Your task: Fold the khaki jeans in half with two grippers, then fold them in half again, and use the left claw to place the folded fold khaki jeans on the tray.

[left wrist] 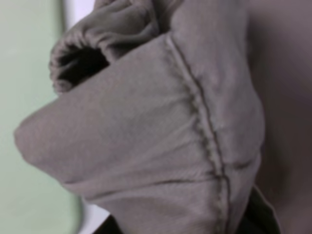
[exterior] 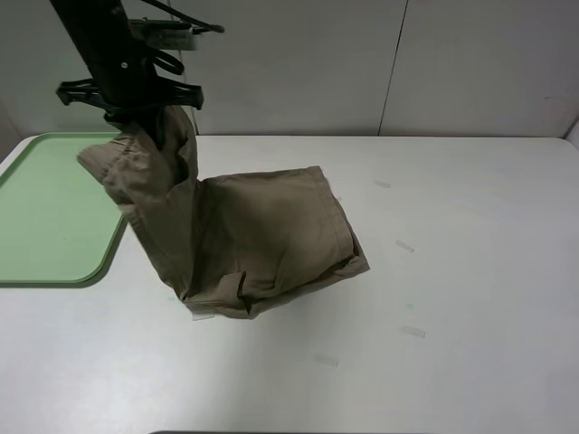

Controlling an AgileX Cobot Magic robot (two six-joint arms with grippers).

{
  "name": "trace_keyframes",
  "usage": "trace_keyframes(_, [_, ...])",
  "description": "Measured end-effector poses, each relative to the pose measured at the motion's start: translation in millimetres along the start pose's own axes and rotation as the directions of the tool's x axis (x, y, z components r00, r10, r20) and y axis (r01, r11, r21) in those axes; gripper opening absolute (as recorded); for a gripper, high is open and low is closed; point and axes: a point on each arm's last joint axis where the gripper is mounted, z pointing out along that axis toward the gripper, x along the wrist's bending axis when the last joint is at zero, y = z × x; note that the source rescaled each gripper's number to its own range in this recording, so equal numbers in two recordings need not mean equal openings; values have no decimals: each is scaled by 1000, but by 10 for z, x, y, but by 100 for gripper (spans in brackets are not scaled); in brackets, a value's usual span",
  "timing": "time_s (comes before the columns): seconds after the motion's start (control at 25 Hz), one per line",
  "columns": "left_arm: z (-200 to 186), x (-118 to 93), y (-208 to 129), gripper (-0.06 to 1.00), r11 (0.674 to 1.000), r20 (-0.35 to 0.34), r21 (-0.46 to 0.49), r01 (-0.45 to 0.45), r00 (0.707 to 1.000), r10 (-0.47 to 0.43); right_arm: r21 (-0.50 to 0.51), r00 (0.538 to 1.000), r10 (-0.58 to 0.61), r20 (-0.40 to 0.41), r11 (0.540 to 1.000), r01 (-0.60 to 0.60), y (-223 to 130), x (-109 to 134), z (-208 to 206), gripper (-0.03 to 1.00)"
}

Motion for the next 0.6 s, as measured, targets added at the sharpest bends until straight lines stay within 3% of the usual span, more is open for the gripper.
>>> trace_keyframes(0.24, [214,-501,-31,15,997,86,-66,31,996,-26,0,1000,0,0,1000,0,0,0,0,100])
trace_keyframes(0.52, [395,-786,-70,15,994,132,-95,57,990,-45,0,1000,0,0,1000,0,0,0,0,100])
trace_keyframes(0.6, [435,-815,-68,19,993,141,-99,64,989,-50,0,1000,0,0,1000,0,0,0,0,100])
